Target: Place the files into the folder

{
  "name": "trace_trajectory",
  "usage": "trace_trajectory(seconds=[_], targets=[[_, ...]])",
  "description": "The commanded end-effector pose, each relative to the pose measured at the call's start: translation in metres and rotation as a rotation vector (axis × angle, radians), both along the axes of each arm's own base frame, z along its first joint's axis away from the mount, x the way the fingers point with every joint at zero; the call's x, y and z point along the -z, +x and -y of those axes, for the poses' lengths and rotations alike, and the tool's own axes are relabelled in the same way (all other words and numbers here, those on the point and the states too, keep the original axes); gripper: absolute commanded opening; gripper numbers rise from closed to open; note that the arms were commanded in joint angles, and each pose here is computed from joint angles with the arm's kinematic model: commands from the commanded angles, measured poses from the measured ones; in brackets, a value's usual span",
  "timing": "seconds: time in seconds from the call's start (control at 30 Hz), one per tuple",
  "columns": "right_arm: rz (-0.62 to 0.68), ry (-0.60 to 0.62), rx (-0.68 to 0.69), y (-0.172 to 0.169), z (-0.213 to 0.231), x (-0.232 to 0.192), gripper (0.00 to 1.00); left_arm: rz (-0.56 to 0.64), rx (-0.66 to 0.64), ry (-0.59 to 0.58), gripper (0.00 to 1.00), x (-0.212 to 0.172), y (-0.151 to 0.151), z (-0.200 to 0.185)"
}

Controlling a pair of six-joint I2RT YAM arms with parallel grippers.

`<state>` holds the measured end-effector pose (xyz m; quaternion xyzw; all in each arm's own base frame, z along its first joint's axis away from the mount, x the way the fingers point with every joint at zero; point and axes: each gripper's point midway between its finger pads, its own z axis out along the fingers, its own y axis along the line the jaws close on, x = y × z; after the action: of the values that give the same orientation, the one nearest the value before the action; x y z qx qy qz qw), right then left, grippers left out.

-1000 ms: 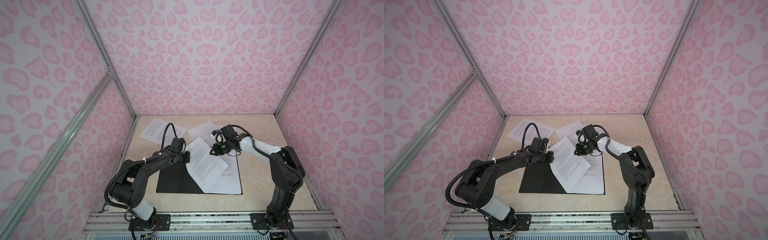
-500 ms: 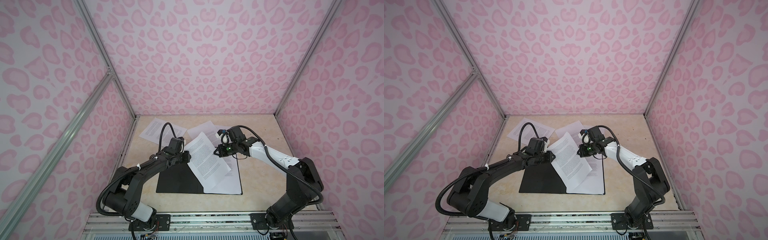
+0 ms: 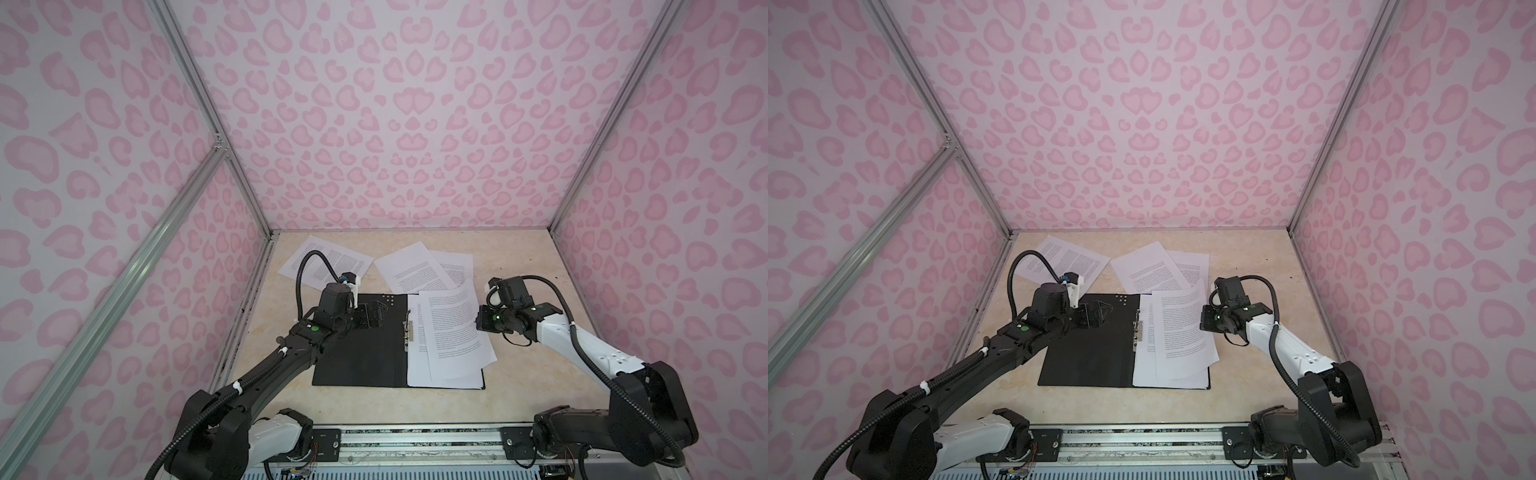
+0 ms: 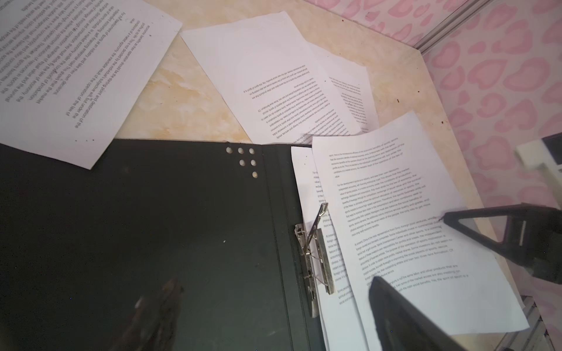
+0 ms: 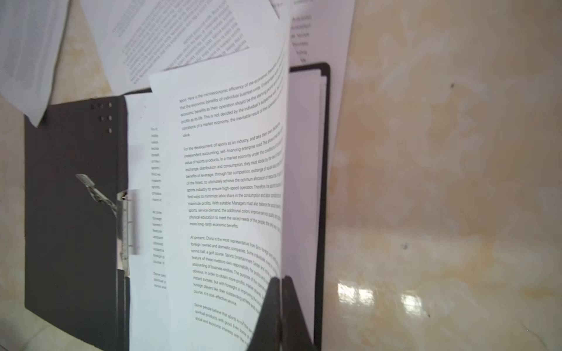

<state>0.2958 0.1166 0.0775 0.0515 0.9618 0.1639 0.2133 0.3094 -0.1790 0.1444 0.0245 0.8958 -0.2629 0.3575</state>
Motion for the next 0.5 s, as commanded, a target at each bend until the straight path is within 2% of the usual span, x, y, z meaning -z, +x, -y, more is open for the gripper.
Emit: trace_trajectory(seconds=[0.0,0.17,0.47], targets=[[0.036,0.022,0.05,0.008,0.001,0.003,0.0,0.024,-0.006,-0.011,0.97,-0.006,0.003,0.002],[0.052,0.032,0.034,0.007,-0.015,-0.004,0.0,0.006,0.018,-0.02,0.97,-0.003,0.003,0.008],[0.07,0.081,0.096,-0.002,-0.027,-0.006,0.0,0.0,0.03,-0.023,0.97,-0.002,0.001,0.011]])
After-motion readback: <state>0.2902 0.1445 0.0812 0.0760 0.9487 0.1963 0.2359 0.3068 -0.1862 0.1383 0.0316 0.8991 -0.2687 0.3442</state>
